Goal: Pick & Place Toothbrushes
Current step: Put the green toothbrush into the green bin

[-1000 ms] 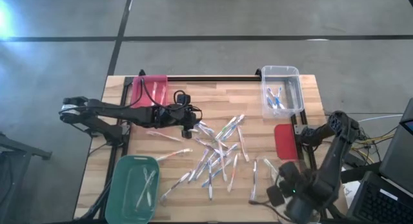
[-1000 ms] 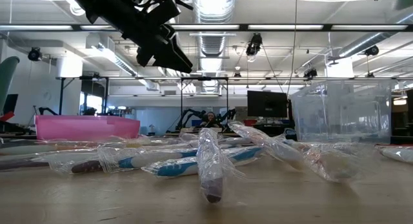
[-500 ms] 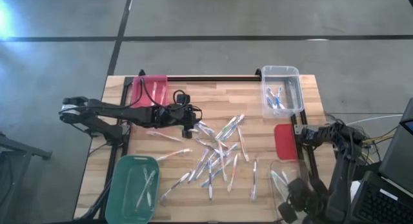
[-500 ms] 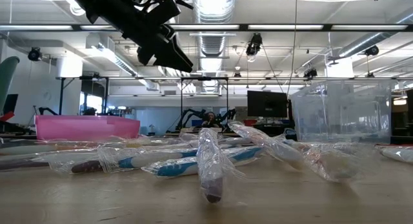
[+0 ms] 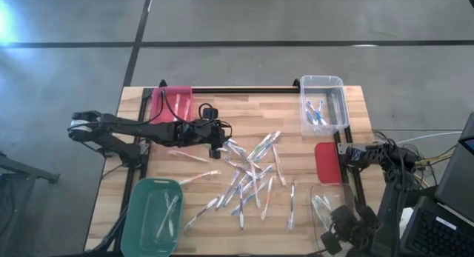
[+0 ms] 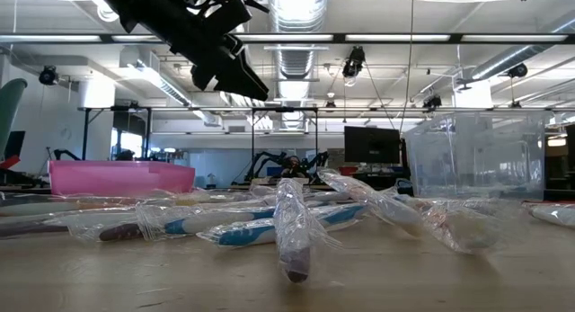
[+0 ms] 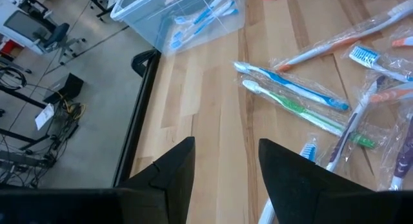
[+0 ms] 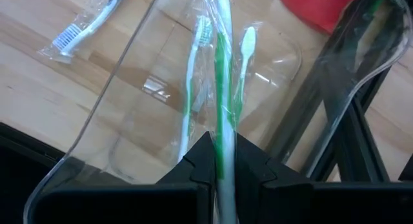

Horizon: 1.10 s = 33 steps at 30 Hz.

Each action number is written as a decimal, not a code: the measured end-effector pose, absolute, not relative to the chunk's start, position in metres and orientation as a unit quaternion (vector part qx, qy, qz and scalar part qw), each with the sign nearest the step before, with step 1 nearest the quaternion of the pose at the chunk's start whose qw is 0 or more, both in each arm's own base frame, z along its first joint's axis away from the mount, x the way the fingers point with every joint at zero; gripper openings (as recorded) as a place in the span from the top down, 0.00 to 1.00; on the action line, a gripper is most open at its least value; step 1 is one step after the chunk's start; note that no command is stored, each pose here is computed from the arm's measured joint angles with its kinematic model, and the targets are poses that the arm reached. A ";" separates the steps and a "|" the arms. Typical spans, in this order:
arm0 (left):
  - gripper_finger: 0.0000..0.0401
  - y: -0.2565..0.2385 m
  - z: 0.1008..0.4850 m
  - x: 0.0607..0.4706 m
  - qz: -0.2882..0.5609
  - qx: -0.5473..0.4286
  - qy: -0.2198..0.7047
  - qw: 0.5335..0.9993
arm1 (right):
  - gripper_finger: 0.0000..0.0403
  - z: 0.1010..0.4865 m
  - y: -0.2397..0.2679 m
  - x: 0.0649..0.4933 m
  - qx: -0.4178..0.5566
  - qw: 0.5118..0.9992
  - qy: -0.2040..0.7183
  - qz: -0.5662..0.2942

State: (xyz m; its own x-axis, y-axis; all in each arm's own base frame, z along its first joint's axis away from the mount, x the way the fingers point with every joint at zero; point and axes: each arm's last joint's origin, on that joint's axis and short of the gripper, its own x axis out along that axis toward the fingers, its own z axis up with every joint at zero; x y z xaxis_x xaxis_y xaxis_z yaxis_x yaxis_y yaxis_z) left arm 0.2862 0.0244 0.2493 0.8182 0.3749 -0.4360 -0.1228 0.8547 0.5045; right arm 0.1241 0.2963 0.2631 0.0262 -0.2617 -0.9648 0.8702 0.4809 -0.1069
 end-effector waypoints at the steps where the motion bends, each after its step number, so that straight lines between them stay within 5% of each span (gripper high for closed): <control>1: 0.56 0.024 0.249 0.286 0.135 0.234 0.270 0.924 | 0.94 0.263 0.297 0.124 0.278 0.660 0.551 -0.429; 33: 0.56 0.024 0.249 0.286 0.136 0.230 0.269 0.925 | 0.94 0.205 0.266 0.117 0.353 0.638 0.562 -0.391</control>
